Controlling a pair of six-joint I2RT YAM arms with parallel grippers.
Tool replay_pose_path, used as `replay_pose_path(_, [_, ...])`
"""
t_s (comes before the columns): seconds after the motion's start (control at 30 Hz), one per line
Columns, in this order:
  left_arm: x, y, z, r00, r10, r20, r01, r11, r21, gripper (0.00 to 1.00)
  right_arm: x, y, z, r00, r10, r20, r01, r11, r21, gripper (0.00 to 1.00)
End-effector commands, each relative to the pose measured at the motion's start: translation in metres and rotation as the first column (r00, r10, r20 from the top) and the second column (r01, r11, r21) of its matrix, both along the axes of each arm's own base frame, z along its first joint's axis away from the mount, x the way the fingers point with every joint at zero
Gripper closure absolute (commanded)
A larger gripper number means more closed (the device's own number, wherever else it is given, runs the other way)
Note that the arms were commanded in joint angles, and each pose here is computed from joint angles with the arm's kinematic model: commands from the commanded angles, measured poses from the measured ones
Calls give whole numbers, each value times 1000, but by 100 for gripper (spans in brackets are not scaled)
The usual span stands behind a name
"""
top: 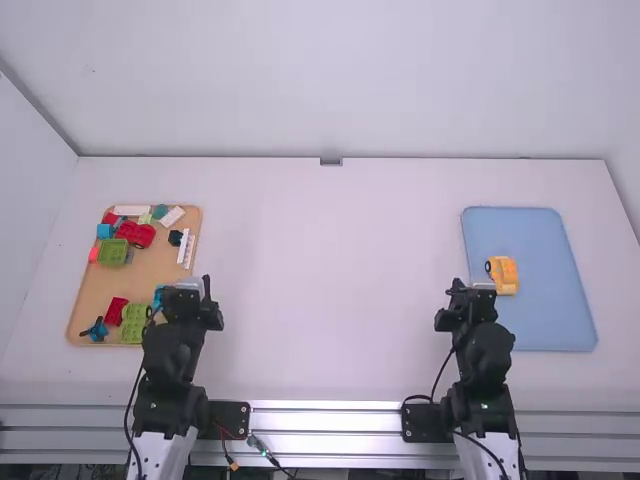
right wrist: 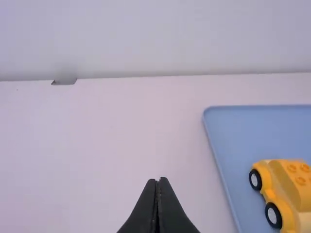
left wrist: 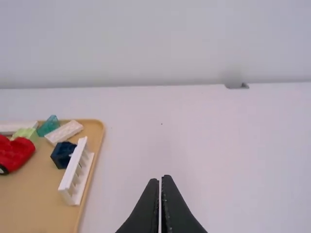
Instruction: Assemble lego blocks to make yellow taxi
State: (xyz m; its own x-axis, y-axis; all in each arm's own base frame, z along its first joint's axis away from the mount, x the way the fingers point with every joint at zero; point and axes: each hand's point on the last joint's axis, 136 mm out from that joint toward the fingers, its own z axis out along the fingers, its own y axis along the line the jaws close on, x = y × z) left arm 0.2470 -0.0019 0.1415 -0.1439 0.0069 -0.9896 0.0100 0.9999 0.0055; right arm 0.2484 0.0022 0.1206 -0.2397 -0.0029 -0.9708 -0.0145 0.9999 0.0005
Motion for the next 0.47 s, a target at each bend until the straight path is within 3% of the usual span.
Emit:
replay_pose_path(0.0, [-1, 2, 1, 1000, 10, 18, -10, 1000, -6, 100, 0, 1, 2, 1000, 1, 25, -1, 1000, 3, 100])
replay_pose_path(0.43, [-2, 2, 6, 999, 10, 39, -10, 1000, -6, 100, -3, 1, 27, 991, 1, 137, -2, 1000, 3, 100])
